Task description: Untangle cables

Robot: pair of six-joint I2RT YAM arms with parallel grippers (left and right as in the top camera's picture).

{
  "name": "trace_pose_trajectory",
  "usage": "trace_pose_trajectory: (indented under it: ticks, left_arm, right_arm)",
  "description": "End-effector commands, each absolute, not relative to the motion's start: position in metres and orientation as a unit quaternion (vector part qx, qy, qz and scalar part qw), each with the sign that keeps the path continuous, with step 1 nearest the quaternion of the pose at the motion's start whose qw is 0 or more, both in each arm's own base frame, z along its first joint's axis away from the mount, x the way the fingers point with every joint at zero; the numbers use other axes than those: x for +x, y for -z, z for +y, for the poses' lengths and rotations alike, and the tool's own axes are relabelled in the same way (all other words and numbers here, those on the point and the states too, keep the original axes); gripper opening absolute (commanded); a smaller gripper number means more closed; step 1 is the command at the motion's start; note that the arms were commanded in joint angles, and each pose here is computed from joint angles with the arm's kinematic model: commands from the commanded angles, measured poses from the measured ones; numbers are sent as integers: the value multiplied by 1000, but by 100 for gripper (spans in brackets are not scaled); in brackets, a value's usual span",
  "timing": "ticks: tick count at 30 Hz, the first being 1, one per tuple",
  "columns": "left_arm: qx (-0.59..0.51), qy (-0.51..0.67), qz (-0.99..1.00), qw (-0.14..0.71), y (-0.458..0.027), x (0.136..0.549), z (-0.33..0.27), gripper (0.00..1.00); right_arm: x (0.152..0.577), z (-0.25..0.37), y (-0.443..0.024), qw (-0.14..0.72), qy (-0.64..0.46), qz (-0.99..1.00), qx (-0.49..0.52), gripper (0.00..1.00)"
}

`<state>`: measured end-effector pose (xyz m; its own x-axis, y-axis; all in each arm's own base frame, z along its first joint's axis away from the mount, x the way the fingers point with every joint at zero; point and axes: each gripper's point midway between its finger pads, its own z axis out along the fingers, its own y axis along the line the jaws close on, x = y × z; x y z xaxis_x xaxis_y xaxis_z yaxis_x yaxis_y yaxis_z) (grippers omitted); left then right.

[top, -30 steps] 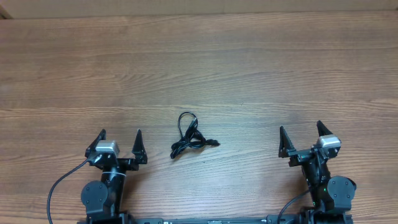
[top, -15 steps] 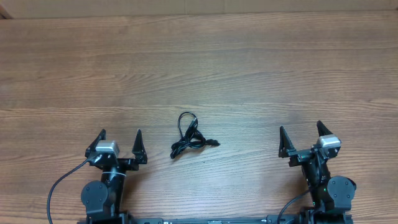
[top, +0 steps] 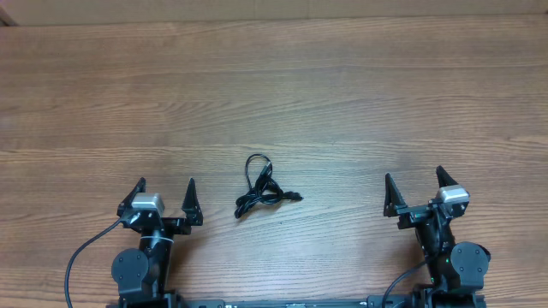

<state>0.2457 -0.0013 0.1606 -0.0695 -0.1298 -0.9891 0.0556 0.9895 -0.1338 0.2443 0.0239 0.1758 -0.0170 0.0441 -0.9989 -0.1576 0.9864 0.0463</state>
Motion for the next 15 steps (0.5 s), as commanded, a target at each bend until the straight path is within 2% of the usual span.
trace_pose_trajectory:
  ticks: [1, 15]
  left_arm:
    - [-14, 66, 727, 683, -160, 245, -4, 100]
    - [-14, 66, 727, 683, -160, 245, -4, 100]
  right_arm:
    - [244, 24, -173, 700, -73, 709, -37, 100]
    - [244, 24, -173, 700, -73, 709, -37, 100]
